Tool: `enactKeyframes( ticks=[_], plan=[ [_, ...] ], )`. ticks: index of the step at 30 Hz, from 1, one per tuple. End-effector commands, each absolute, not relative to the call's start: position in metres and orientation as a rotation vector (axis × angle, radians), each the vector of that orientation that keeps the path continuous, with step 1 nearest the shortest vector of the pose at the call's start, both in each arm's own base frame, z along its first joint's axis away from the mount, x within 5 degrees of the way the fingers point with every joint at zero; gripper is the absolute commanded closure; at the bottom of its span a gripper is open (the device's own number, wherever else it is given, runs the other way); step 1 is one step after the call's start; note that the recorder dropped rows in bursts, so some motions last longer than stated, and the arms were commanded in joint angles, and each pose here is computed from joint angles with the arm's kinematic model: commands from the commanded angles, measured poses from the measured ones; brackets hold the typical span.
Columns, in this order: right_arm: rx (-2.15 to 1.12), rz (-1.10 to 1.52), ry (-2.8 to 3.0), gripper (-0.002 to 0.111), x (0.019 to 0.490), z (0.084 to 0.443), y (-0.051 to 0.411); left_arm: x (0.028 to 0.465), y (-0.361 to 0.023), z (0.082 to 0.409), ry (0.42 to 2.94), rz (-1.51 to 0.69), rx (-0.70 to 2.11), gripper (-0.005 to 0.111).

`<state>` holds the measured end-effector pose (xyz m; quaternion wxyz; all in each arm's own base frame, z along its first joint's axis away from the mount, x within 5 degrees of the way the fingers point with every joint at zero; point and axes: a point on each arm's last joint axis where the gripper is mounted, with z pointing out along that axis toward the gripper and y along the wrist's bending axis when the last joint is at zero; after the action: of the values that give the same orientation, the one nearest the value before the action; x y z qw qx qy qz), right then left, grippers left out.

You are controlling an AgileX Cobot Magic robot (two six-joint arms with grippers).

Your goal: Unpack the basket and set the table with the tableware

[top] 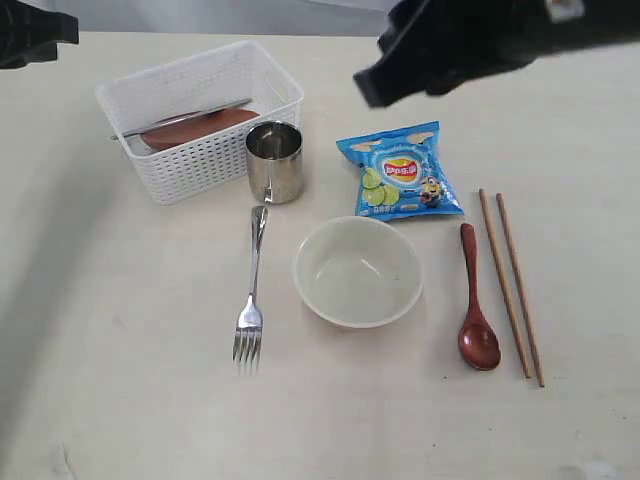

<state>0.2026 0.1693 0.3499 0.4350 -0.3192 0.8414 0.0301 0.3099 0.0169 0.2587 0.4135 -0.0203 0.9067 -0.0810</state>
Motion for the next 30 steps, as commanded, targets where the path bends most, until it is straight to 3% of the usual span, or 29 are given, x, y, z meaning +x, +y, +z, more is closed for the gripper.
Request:
enactKeyframes(
  ticks=[1, 7, 11, 16, 23, 27, 30],
  plan=[
    [-0.837, 0.195, 2.171, 0.059, 0.245, 0.362, 0.146, 0.307, 0.017, 0.259, 2.282, -0.206, -0.034, 0.107],
    [-0.867, 0.531, 2.185, 0.059, 0.301, 0.352, 0.122, 0.309, 0.018, 0.263, 2.257, -0.145, 0.058, 0.107],
    [-0.883, 0.565, 2.167, 0.059, 0.323, 0.334, 0.112, 0.317, 0.011, 0.288, 2.256, -0.215, 0.193, 0.107],
    [-0.964, 0.550, 2.185, 0.059, 0.332, 0.317, 0.111, 0.343, -0.010, 0.323, 2.324, -0.354, 0.491, 0.107],
    [-1.121, 0.635, 2.224, 0.059, 0.323, 0.305, 0.114, 0.399, -0.050, 0.314, 2.489, -0.189, 0.847, 0.106],
    [-1.161, 0.651, 2.228, 0.059, 0.319, 0.296, 0.114, 0.423, -0.074, 0.297, 2.558, -0.011, 1.019, 0.091],
    [-1.175, 0.656, 2.234, 0.059, 0.316, 0.289, 0.113, 0.434, -0.091, 0.277, 2.611, 0.076, 1.135, 0.068]
  ],
)
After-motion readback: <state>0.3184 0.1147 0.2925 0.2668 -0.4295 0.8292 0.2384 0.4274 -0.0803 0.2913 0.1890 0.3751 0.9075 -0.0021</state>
